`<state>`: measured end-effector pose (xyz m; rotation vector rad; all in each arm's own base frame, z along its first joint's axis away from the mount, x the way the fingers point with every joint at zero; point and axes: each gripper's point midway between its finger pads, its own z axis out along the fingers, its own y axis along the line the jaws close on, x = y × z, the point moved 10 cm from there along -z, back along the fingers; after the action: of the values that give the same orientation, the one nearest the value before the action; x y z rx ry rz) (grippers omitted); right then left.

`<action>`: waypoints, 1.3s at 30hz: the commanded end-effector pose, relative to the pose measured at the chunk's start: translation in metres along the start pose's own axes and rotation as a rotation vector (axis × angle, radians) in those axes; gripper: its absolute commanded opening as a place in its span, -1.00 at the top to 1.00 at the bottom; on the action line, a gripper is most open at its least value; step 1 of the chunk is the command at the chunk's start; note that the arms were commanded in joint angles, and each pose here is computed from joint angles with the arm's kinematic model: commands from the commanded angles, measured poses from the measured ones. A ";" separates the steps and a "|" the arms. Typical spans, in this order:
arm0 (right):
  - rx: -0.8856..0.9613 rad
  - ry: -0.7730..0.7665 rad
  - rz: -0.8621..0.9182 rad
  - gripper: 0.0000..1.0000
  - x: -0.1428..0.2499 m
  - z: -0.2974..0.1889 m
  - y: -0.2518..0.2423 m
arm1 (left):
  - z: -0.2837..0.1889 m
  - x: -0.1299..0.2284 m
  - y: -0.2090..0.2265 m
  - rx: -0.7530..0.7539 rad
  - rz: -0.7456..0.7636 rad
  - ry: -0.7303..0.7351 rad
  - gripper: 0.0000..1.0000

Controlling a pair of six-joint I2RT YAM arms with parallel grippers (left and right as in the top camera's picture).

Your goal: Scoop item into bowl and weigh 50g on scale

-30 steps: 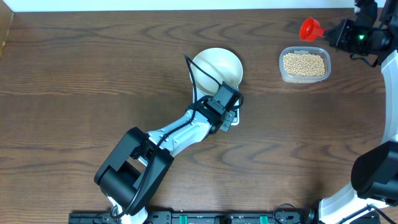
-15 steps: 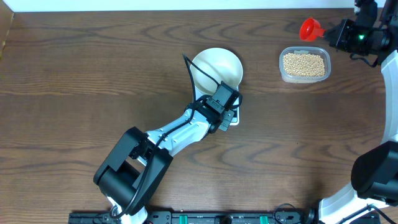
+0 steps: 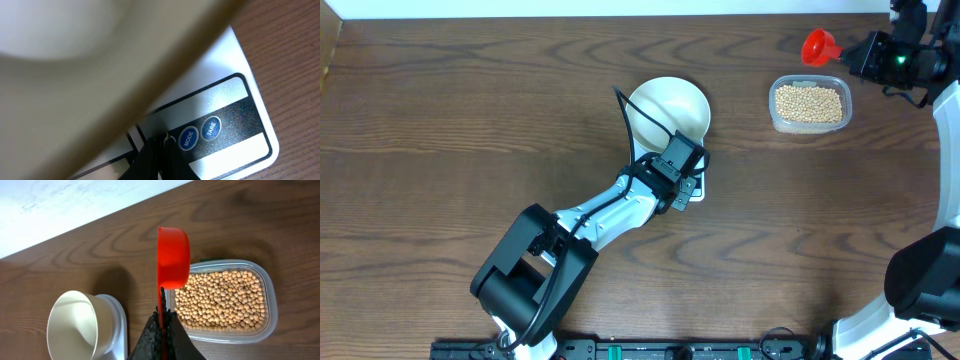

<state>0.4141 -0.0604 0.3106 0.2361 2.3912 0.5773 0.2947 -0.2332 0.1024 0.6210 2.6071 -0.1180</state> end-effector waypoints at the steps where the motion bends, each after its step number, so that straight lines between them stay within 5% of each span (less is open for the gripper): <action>1: 0.002 -0.028 -0.024 0.98 -0.005 -0.010 0.003 | 0.028 0.039 0.012 -0.055 0.010 0.161 0.86; 39: 0.005 -0.028 -0.024 0.98 -0.005 -0.010 0.003 | 0.044 0.057 0.010 -0.011 0.004 0.265 0.86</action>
<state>0.4139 -0.0605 0.3104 0.2382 2.3934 0.5747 0.2995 -0.2343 0.1003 0.6175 2.6193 -0.1427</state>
